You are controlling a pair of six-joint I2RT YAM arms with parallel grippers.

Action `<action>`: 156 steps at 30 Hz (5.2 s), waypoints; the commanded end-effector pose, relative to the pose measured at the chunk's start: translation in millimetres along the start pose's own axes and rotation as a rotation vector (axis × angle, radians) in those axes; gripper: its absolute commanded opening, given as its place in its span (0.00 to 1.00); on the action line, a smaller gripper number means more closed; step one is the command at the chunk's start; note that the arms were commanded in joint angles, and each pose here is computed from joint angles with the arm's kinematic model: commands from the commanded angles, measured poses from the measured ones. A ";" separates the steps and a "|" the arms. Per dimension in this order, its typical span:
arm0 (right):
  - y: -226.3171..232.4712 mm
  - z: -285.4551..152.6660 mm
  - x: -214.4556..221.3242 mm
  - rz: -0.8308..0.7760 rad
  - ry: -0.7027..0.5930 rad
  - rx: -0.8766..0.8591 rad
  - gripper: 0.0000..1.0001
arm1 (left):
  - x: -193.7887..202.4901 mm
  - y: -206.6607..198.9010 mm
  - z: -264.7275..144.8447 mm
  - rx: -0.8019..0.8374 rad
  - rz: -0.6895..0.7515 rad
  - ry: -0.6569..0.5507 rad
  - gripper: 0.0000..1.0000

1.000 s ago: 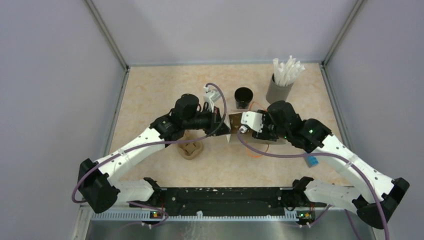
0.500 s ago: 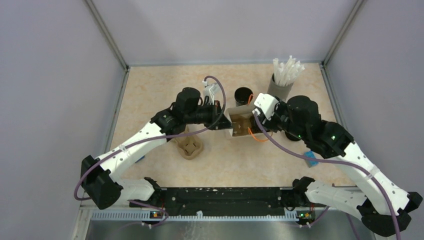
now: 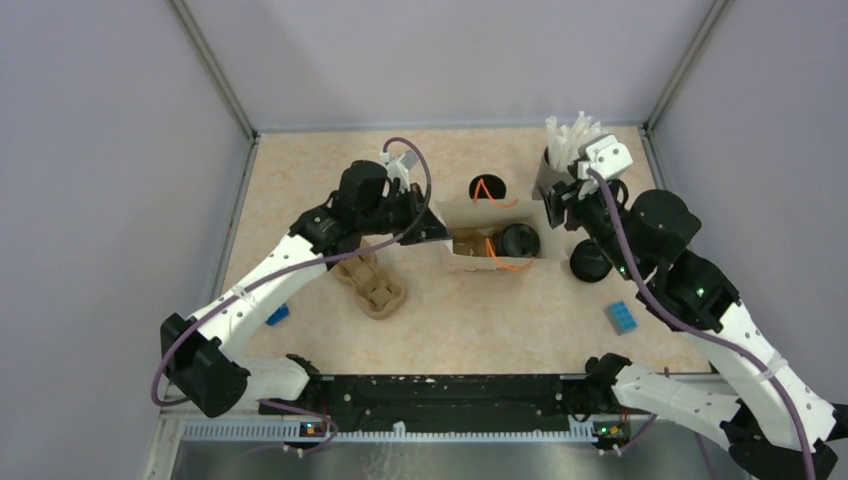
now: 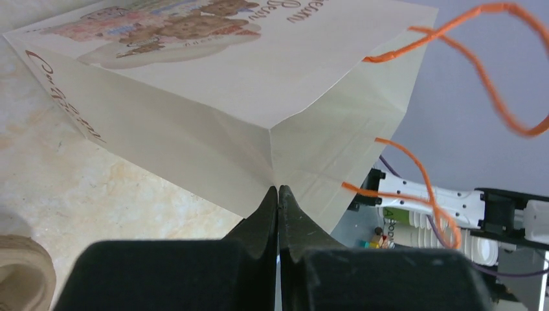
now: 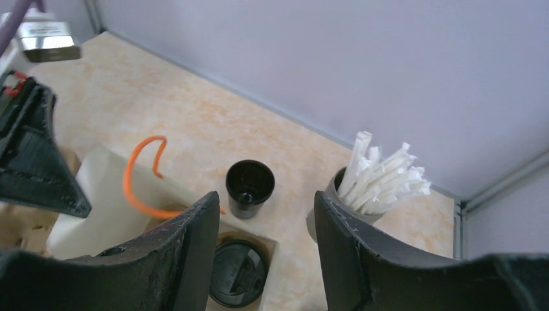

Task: Pack the takeout coffee

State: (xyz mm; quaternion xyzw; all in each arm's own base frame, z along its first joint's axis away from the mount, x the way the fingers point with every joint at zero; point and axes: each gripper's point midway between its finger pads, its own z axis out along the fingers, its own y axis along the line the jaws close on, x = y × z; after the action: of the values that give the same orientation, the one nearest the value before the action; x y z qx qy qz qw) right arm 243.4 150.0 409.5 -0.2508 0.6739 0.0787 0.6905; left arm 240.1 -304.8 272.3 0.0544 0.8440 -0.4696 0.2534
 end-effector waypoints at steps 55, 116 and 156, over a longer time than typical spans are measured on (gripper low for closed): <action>-189.6 172.1 157.3 0.246 0.518 0.344 0.32 | -59.5 3.9 -63.1 -0.172 0.310 -0.153 0.99; -169.4 -23.3 -72.1 0.325 0.179 0.464 0.00 | -38.9 12.3 -66.0 -0.129 0.318 -0.165 0.99; -44.3 39.7 -7.6 0.874 0.106 -0.114 0.00 | -36.5 11.3 -93.2 -0.148 0.310 -0.280 0.99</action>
State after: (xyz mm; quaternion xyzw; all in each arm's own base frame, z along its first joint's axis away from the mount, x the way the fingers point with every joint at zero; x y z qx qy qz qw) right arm 287.7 121.1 408.6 0.0317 0.7778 0.3500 0.5211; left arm 235.2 -218.5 309.7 0.1088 0.8300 -0.3584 0.4133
